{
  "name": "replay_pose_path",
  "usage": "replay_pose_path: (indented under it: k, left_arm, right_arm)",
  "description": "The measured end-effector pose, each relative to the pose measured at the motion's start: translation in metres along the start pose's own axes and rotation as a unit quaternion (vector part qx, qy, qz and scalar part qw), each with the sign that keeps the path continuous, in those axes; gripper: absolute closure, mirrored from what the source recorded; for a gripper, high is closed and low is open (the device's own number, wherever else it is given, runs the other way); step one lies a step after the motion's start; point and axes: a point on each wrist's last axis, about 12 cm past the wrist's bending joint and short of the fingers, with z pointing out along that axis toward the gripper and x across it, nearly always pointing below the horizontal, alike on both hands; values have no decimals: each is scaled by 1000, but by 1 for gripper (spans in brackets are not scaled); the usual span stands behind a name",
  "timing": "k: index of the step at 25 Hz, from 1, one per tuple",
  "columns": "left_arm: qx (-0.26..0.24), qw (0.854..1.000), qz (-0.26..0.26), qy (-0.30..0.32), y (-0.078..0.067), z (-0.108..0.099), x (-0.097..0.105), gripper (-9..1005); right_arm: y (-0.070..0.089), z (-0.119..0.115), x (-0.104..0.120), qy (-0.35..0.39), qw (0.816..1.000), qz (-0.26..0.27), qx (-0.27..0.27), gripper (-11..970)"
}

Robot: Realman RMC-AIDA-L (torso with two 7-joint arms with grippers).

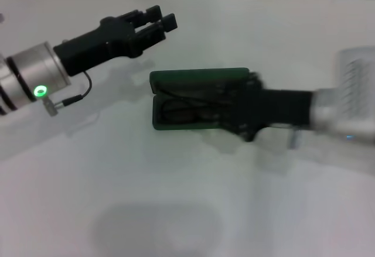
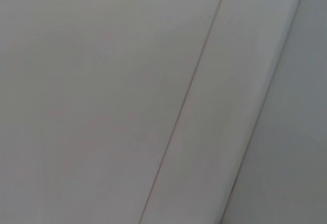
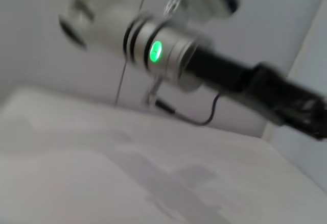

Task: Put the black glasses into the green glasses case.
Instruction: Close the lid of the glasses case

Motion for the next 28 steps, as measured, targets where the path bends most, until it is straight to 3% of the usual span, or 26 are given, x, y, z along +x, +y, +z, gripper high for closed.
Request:
replay_pose_path:
  k: [2,6,11,16,19,25,28]
  left_arm:
    - [-10,1000,-7,27,6,7,-3,321]
    - [-34,995,-8,94,15,25,-3,319]
    - [-54,985,-15,164,18,49,-1,315]
    - [-63,978,-9,199,19,65,-2,277]
    - [-66,976,0,207,19,71,-3,241]
    - [-69,969,19,237,18,76,2,181]
    - [-64,968,23,243,17,75,5,183]
  right_arm:
    - [-14,-27,5,-21,998,60,-3,698]
    - [-37,-85,21,-69,985,150,57,698]
    - [-36,-128,37,-105,968,185,130,697]
    - [-31,-137,42,-115,960,195,167,684]
    - [-29,-137,44,-114,959,196,170,506]
    - [-27,-136,45,-113,960,191,171,367]
    - [-27,-136,46,-112,960,191,171,366]
